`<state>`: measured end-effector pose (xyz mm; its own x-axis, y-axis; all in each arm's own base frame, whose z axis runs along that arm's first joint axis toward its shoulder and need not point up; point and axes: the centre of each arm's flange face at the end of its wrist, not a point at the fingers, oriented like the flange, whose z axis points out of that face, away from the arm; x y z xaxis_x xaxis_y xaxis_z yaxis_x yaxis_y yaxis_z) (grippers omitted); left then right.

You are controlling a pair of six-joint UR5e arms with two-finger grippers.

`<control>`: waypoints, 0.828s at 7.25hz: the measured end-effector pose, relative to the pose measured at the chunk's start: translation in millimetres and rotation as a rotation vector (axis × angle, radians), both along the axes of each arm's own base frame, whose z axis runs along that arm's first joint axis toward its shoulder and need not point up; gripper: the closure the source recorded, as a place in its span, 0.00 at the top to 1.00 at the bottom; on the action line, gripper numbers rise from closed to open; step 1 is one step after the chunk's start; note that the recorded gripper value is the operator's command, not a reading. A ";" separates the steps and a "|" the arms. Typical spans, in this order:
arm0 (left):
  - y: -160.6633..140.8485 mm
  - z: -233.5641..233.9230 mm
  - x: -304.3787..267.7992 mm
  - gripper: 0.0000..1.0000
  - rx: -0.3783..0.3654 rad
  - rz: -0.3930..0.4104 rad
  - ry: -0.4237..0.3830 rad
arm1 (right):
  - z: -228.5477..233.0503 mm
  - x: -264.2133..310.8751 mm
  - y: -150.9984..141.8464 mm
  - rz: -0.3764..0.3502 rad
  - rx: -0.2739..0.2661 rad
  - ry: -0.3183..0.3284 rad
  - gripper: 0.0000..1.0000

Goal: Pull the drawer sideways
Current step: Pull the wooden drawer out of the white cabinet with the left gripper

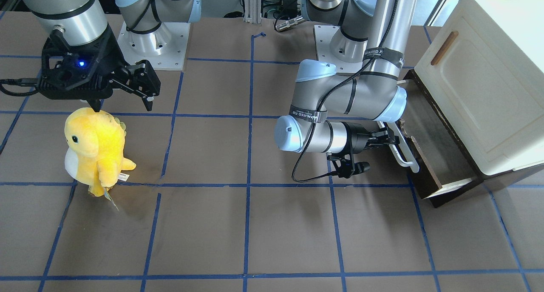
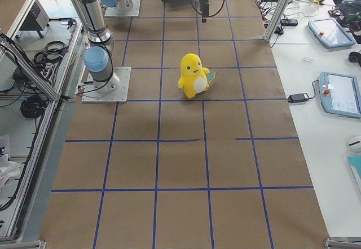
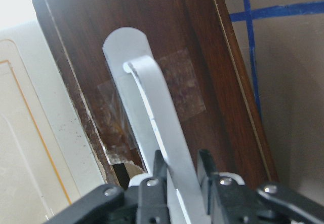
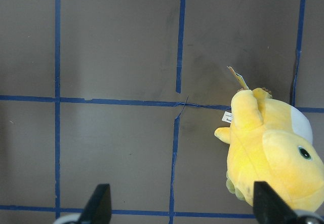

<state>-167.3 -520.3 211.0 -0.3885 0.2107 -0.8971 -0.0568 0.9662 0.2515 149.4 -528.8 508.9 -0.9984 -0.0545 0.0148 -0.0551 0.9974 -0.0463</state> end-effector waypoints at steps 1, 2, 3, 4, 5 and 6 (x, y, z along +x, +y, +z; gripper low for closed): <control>-2.4 1.5 -3.7 0.27 -0.005 0.001 0.008 | 0.0 0.0 0.0 0.000 0.000 0.000 1.00; -3.3 1.4 -5.9 0.27 -0.006 0.001 0.011 | 0.0 0.0 0.0 0.000 0.000 0.000 1.00; -3.7 1.1 -6.9 0.27 -0.006 0.001 0.012 | 0.0 0.0 0.0 0.000 0.000 0.000 1.00; -3.8 0.8 -7.5 0.27 -0.006 0.000 0.012 | 0.0 0.0 0.0 0.000 0.000 0.000 1.00; -3.9 0.8 -7.8 0.28 -0.005 0.000 0.013 | 0.0 0.0 0.0 0.000 0.000 0.000 1.00; -4.0 0.9 -8.0 0.63 -0.005 0.000 0.013 | 0.0 0.0 0.0 0.000 0.000 0.000 1.00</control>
<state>-175.3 -524.3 212.0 -0.3999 0.2062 -0.8931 -0.0534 0.9675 0.2473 149.4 -528.8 508.9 -0.9984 -0.0545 0.0148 -0.0552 0.9974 -0.0463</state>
